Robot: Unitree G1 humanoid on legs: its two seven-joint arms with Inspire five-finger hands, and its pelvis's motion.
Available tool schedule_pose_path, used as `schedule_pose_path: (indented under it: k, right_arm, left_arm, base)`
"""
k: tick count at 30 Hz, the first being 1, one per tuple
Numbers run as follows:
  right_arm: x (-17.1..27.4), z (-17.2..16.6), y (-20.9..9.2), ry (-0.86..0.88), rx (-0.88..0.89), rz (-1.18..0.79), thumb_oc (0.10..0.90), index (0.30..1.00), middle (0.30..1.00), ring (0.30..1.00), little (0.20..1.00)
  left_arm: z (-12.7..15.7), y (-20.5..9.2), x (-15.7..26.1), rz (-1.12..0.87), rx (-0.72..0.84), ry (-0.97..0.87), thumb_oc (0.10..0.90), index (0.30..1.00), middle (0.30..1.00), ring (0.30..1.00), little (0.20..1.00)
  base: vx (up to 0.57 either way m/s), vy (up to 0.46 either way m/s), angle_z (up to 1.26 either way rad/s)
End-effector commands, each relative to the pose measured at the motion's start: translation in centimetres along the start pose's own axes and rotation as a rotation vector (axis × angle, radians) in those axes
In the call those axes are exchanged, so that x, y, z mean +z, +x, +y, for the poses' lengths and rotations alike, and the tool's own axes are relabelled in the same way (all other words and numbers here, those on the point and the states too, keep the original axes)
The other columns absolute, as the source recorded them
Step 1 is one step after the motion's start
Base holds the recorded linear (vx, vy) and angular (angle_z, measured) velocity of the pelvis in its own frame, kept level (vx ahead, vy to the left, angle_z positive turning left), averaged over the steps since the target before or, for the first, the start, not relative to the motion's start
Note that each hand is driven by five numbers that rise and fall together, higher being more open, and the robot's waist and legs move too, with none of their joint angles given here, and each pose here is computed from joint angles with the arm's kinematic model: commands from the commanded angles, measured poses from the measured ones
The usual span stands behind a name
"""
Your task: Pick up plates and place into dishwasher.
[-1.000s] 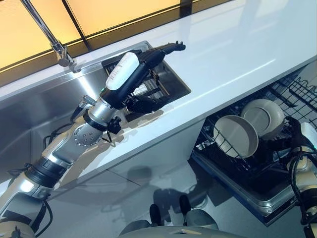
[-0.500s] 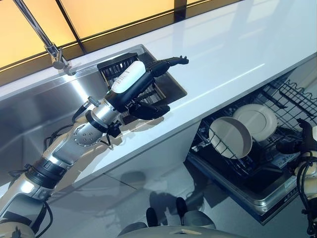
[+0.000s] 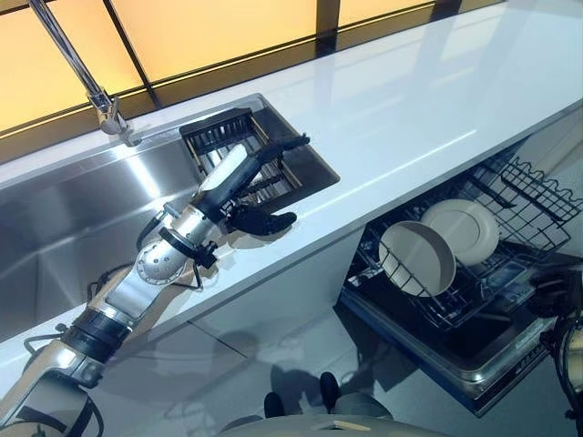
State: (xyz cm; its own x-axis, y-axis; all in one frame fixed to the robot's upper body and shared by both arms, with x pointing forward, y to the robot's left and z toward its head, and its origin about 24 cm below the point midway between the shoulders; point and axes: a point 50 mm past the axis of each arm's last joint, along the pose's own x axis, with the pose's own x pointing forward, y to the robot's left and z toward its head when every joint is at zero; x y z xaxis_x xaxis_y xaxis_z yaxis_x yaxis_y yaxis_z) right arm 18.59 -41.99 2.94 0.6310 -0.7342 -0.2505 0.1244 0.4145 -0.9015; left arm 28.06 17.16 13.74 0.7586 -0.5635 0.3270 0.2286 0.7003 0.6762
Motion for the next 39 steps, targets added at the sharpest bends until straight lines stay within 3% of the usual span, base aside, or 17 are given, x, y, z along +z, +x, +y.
schedule_pose_path:
  k: [1,20,39]
  right_arm:
    - [0.7,-2.9,1.2,-0.059,-0.103,-0.017,0.100,0.300,0.300,0.300,0.200]
    - [0.5,1.6,1.6,-0.047,0.006,0.090,0.100,0.300,0.300,0.300,0.200]
    - [1.3,4.9,1.4,-0.187,0.183,0.188,0.100,0.300,0.300,0.300,0.200]
  left_arm:
    - [2.8,1.8,2.2,-0.173,0.170,-0.056,0.800,0.900,0.900,0.900,0.900]
    - [2.7,2.8,6.2,-0.360,0.128,-0.072,0.800,0.900,0.900,0.900,0.900]
    - [3.4,3.9,8.4,-0.464,0.186,-0.043,0.800,0.900,0.900,0.900,0.900]
  base:
    - [0.00,-0.031,0.04]
    - [-0.02,-0.044,0.04]
    - [-0.01,-0.015,0.04]
